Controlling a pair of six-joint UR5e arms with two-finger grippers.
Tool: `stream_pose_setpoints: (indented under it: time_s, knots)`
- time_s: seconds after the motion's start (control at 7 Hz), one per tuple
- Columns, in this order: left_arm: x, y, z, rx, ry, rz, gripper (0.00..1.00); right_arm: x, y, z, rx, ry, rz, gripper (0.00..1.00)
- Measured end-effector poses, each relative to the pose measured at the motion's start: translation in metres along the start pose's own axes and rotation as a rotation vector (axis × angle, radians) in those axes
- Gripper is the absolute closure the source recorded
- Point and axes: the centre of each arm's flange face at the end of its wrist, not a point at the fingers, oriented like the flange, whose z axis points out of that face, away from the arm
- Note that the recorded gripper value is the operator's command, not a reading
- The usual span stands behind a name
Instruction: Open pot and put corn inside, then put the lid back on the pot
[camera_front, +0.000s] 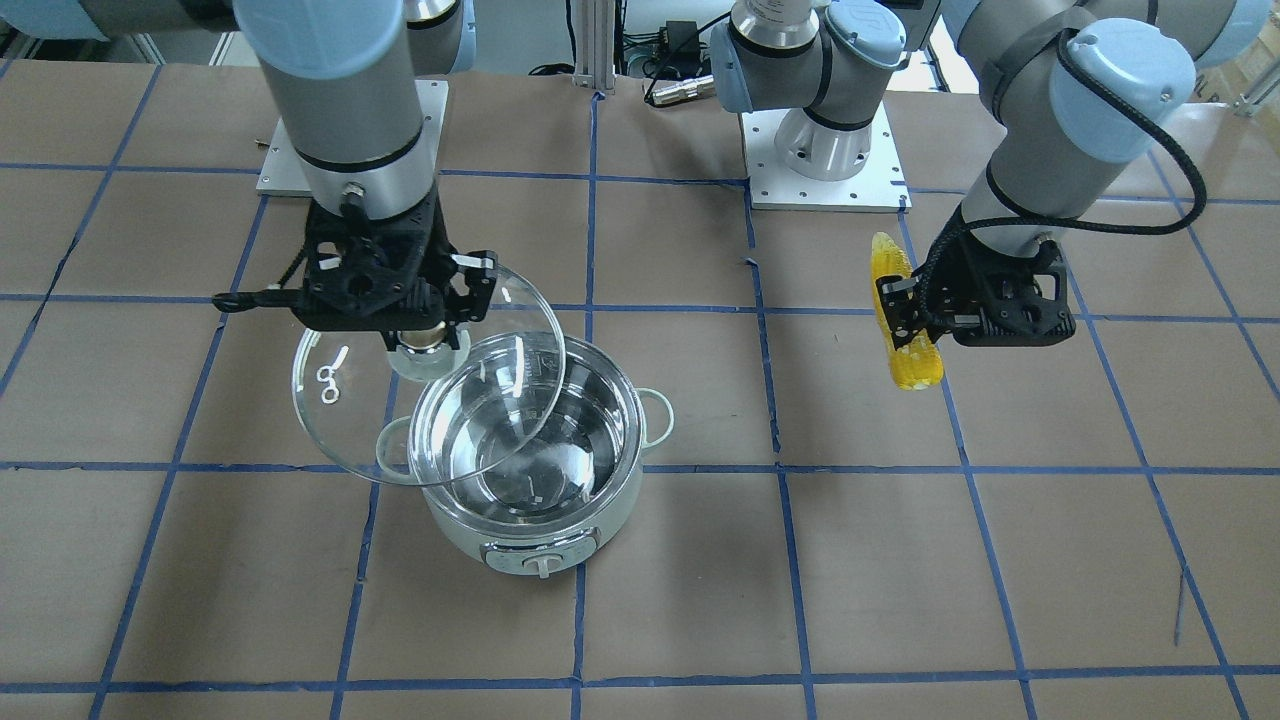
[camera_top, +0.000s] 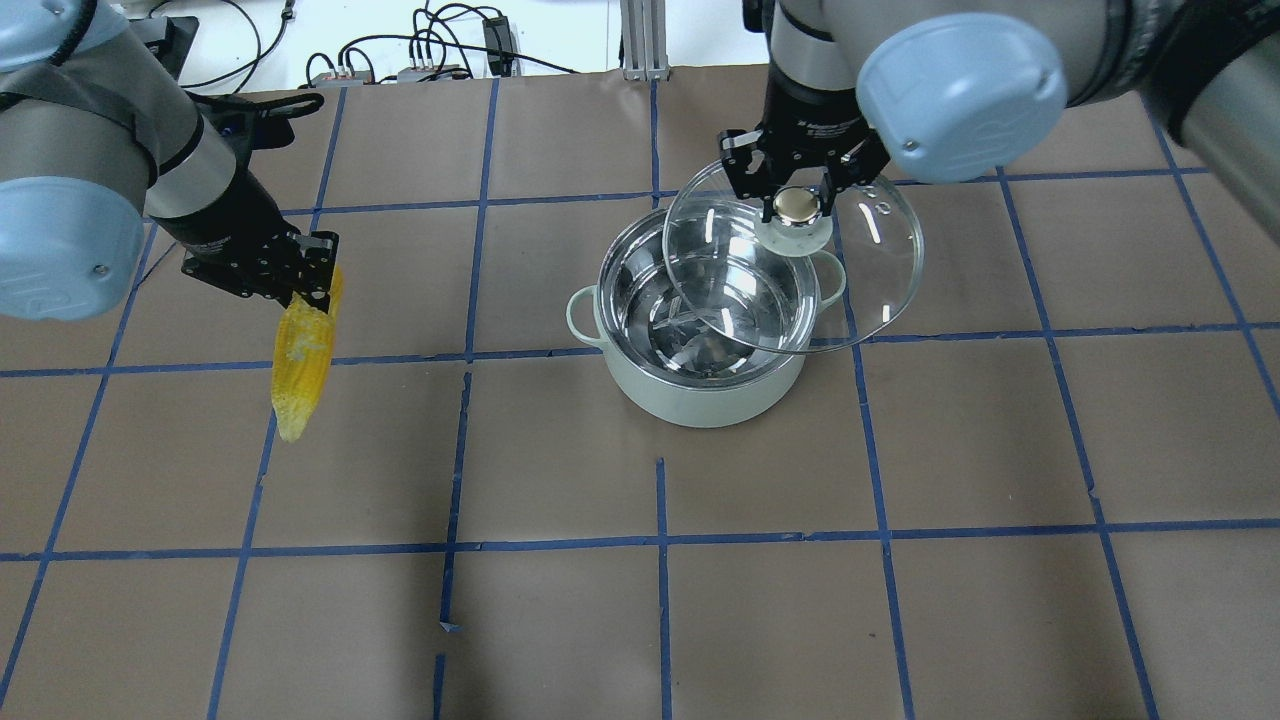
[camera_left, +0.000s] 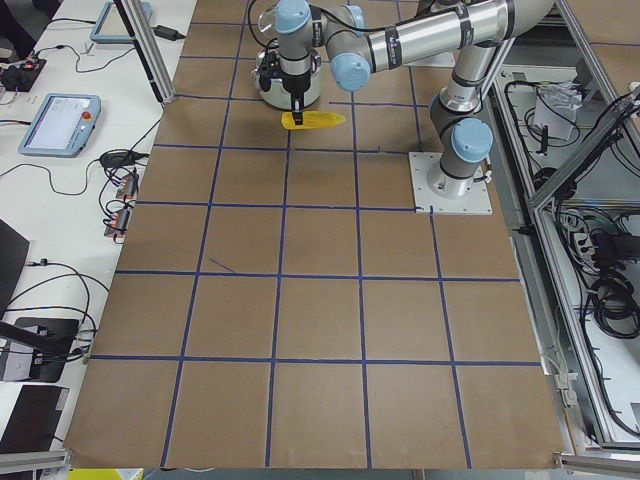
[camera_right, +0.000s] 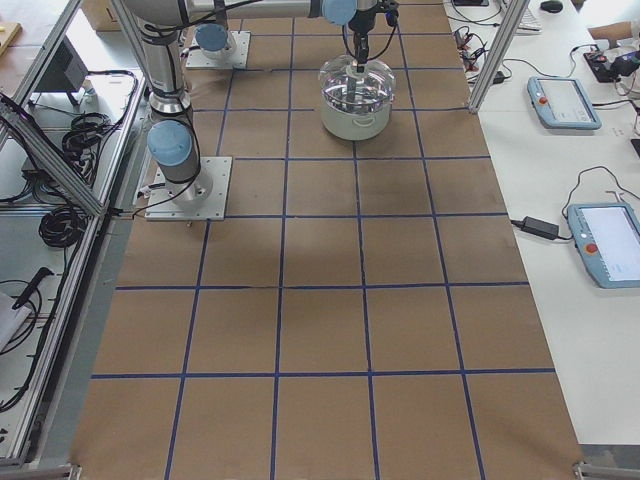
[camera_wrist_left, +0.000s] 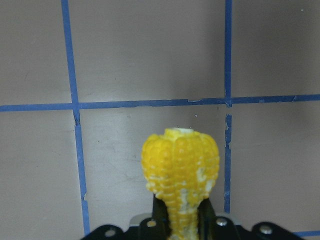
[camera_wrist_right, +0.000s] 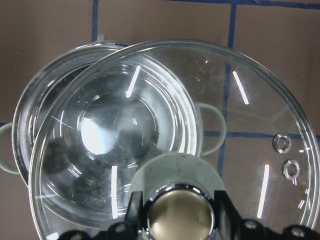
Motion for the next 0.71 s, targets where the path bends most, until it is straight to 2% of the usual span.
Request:
stream_pose_setpoints:
  time_s: [0.29,0.43,0.71]
  knots:
    - [0.044,0.000,-0.009,0.012,-0.043,-0.043,0.86,0.061,0.016,-0.033,-0.034,-0.016,0.006,0.62]
    - [0.066,0.002,-0.017,0.019,-0.042,-0.057,0.86,0.083,0.028,-0.047,-0.047,-0.021,0.017,0.62]
    - [0.116,0.007,-0.028,0.030,0.002,-0.074,0.86,0.099,0.050,-0.065,-0.063,-0.026,0.026,0.62]
